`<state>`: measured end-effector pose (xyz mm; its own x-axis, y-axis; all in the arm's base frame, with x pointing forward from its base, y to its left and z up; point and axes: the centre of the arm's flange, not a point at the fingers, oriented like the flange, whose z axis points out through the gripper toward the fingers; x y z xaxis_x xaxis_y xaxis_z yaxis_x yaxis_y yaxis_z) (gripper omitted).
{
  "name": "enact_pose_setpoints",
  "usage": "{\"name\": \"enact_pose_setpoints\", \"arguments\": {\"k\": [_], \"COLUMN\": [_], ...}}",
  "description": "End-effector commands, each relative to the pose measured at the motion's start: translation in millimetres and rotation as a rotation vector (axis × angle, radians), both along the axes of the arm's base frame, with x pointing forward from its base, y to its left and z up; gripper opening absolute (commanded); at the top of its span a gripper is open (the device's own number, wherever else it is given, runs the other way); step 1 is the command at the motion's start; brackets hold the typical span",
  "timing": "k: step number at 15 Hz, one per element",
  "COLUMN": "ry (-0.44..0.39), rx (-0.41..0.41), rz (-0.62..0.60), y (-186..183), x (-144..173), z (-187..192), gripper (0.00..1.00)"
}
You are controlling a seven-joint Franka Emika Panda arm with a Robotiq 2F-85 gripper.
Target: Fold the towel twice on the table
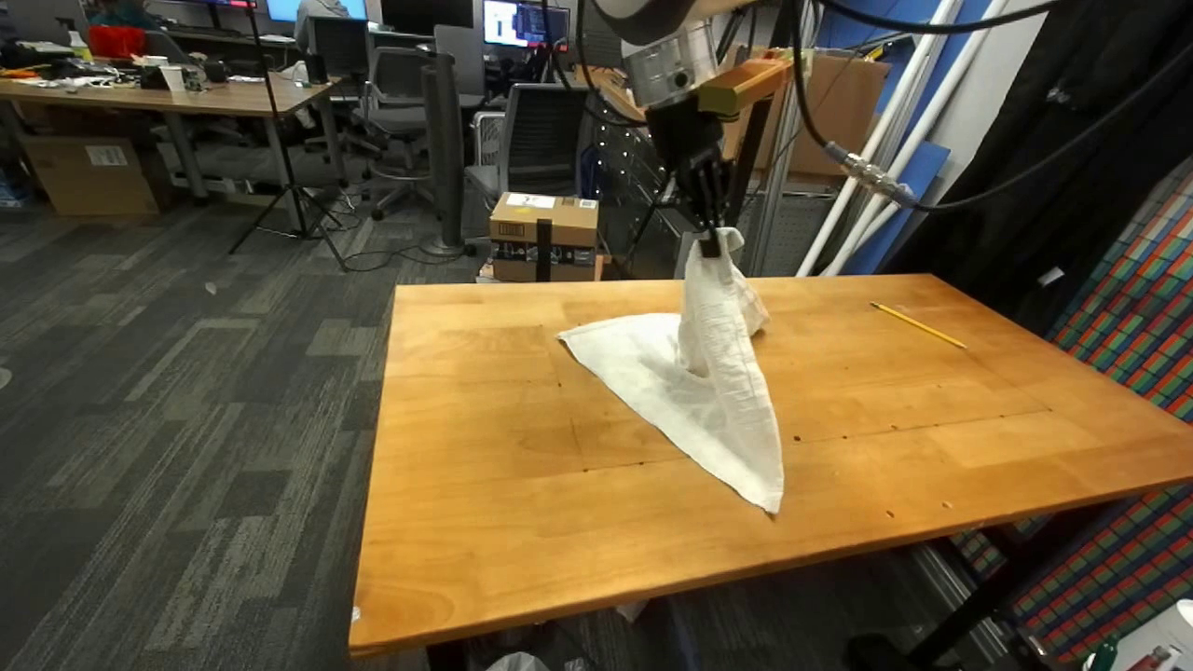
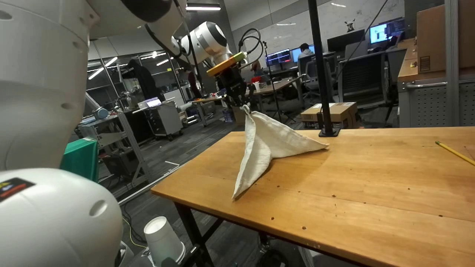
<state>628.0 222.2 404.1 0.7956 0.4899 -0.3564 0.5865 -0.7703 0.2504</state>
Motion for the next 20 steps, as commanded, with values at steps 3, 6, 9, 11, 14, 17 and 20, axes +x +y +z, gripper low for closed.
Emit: {"name": "enact_pose_setpoints", "arguments": {"k": [3,6,9,11,14,17,20], "ry": [0.007,0.022,0.015,0.005,-0.011,-0.025,-0.039], "rx": [0.225,0.356,0.436,0.465,0.501,0.543,0.579], "rz": [0.036,-0.003,-0.031,-0.049,-0.070,-0.098,-0.138], "y": [73,64,46,32,12,-8,-32], "x": [76,85,97,103,109,110,110], "z": [17,18,19,20,23,25,27], "gripper": [0.04,0.04,0.05,0.30,0.38,0.63,0.85]}}
